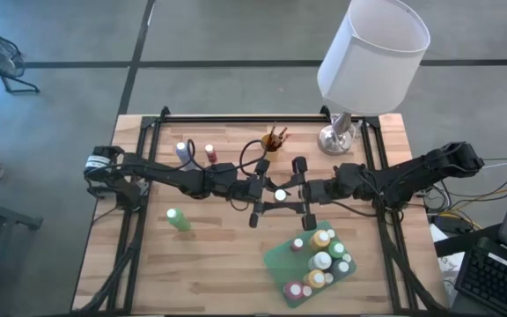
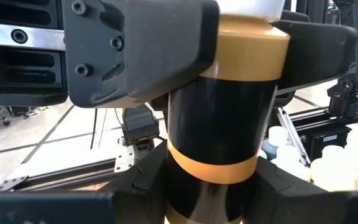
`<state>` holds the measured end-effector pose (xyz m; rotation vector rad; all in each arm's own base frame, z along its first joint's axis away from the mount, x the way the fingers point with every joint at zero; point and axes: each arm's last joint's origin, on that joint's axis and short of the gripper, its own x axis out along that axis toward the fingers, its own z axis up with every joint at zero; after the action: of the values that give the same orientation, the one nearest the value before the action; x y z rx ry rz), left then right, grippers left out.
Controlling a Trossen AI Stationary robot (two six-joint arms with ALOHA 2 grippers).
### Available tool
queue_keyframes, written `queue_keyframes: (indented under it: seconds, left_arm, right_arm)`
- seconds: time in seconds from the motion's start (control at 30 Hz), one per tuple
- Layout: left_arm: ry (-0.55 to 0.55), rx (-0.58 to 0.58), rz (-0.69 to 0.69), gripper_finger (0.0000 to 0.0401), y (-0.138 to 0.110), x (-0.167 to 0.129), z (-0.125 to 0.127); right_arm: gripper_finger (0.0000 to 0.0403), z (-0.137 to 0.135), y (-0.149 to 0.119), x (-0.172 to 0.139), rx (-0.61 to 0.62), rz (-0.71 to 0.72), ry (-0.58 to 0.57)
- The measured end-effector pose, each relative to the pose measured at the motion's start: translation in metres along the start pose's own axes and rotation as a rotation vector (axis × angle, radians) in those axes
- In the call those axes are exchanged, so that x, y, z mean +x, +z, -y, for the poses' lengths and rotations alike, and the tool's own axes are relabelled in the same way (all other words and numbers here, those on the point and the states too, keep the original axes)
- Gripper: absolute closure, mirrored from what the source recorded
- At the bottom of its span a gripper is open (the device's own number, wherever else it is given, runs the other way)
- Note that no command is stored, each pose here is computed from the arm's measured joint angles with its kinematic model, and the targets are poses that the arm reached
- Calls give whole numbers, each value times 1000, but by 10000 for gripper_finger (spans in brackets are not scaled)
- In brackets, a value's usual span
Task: Pick & Place Paint Supplies
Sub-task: Put the light green into the green bin
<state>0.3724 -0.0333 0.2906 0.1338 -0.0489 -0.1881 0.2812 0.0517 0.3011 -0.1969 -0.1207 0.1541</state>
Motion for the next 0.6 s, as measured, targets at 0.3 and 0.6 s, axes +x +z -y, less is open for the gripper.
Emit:
queue_keyframes:
  seconds: [0.3, 0.6]
  left_arm:
    - [-5, -23, -10, 258, 1, -1, 0]
    - [-7, -35, -119, 258, 5, -10, 0]
  right_arm:
    - [218, 0, 0, -4, 90, -50, 9]
    - [140, 5, 31, -18, 205, -347, 42]
